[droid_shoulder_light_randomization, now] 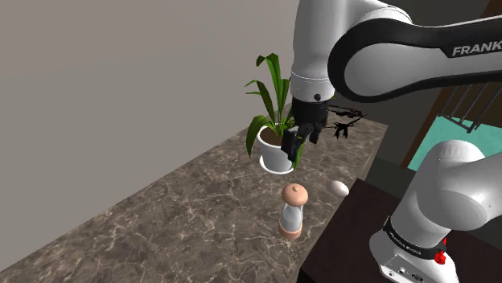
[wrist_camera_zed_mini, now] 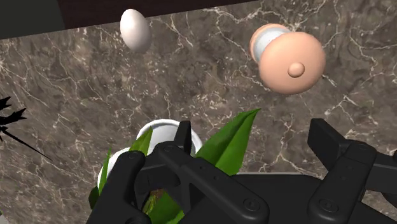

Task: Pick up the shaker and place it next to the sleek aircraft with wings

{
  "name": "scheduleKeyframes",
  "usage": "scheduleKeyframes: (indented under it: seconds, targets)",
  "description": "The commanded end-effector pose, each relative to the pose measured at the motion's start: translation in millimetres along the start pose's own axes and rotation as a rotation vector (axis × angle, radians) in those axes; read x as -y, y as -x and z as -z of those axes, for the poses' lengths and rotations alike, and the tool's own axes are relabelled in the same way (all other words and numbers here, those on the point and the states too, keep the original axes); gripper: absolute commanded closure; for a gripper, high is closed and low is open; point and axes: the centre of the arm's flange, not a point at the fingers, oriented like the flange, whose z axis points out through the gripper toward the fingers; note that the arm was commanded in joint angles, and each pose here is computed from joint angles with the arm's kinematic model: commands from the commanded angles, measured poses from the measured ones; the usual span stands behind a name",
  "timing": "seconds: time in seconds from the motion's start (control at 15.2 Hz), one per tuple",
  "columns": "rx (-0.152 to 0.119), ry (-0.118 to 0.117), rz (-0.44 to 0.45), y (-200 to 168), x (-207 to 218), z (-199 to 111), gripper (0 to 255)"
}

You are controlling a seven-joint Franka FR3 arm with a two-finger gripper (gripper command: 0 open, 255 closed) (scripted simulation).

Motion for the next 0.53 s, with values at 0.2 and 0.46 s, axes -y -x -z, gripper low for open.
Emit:
scheduleKeyframes:
  seconds: [0.2,0.46]
  targets:
    - [0.030,0.054,-0.003,6,56,-47,0]
    - [0.041,0.074,-0.004,10,74,-74,0]
